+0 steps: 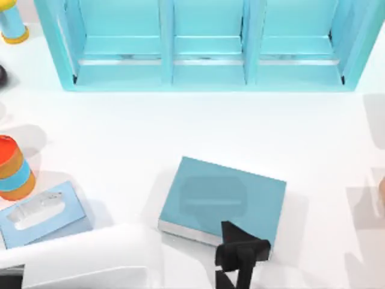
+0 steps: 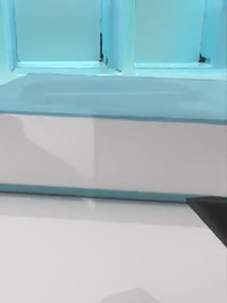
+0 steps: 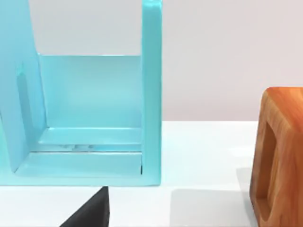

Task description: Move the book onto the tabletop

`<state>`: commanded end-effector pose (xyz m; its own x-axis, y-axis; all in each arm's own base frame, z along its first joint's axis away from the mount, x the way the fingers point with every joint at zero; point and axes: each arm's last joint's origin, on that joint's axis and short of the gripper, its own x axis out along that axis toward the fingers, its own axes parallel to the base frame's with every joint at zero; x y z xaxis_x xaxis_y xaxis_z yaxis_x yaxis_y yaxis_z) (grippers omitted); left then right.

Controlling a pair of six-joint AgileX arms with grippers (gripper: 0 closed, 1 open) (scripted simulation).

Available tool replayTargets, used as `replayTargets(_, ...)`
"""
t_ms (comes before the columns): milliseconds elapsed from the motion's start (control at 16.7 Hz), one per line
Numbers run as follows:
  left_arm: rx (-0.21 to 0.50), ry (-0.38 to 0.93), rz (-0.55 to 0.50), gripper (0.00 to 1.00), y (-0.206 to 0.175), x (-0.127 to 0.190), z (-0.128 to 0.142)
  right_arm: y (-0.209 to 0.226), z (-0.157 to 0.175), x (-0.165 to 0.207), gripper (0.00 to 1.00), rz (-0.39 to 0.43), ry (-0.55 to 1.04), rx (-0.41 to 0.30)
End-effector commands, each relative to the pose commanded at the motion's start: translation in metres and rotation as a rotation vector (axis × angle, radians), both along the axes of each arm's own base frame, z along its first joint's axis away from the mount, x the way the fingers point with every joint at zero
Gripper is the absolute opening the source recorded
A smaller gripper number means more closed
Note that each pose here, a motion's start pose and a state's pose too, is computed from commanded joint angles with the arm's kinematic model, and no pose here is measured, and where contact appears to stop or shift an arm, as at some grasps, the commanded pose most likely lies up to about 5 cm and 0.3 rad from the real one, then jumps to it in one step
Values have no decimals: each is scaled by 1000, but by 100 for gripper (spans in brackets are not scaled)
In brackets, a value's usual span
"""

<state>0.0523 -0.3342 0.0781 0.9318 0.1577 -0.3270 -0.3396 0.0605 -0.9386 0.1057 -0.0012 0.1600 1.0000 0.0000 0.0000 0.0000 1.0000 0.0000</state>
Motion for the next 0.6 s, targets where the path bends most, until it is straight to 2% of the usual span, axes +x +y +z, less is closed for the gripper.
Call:
replayTargets(360, -33, -60, -10, 100, 4, -42, 25, 0, 0, 0, 100, 0, 0, 0)
replayTargets(600, -52, -78, -22, 100, 4, -52, 33, 0, 0, 0, 100, 0, 0, 0)
